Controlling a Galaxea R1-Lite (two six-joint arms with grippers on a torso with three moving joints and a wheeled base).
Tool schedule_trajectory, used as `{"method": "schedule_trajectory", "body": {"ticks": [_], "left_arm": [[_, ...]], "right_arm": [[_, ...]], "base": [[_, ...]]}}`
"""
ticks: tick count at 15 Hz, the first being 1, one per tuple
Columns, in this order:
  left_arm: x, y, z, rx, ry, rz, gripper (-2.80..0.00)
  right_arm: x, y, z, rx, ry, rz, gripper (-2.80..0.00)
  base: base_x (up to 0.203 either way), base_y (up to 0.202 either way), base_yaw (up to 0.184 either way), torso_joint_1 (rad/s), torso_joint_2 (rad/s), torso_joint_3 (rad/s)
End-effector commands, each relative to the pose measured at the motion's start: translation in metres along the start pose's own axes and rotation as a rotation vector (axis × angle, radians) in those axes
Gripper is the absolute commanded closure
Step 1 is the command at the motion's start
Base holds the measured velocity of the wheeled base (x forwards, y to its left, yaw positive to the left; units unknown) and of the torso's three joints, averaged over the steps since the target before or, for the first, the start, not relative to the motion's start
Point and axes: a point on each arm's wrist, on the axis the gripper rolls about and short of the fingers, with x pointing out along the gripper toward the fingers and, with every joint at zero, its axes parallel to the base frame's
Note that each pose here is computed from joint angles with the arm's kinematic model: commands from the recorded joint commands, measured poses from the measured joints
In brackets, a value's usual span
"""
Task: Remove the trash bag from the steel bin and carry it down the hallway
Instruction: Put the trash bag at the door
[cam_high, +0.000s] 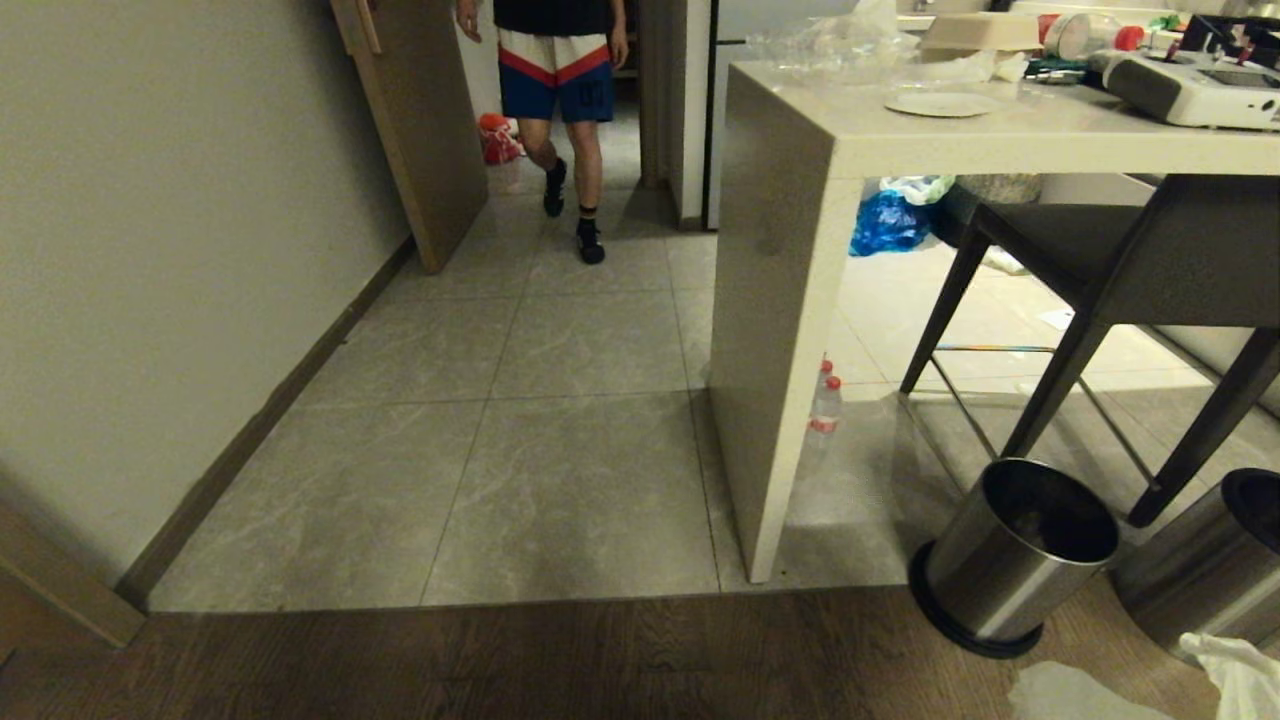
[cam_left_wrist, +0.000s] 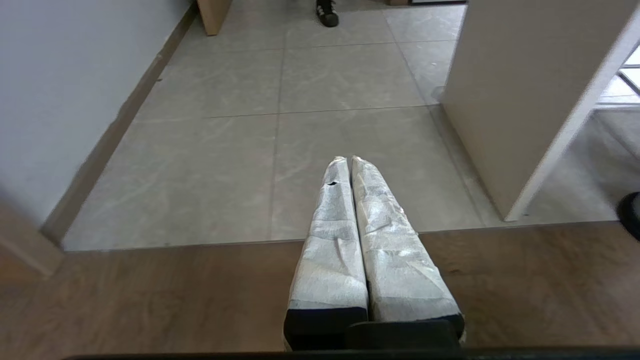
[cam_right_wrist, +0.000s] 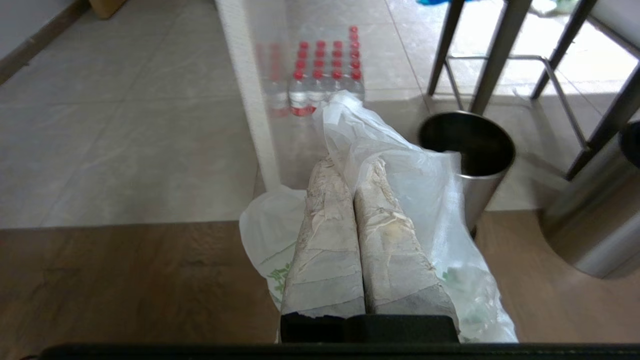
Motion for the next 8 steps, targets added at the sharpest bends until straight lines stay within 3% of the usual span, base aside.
{"method": "schedule_trajectory", "body": {"ticks": [1,8], "left_arm": [[0.0001,0.0,0.0,-0.002,0.001,0.001,0.0],[0.0001,0.0,0.0,-0.001,0.001,0.002,0.0]], "right_arm": [[0.0001,0.0,0.0,-0.001,0.002,0.0,0.0],[0.0002,0.0,0.0001,-0.001,0.003,0.0,0.0]], "base": [[0.0,0.19,0.002,0.001,0.01,0.004],[0.0,0.194,0.001,0.002,0.0,0.003]]}}
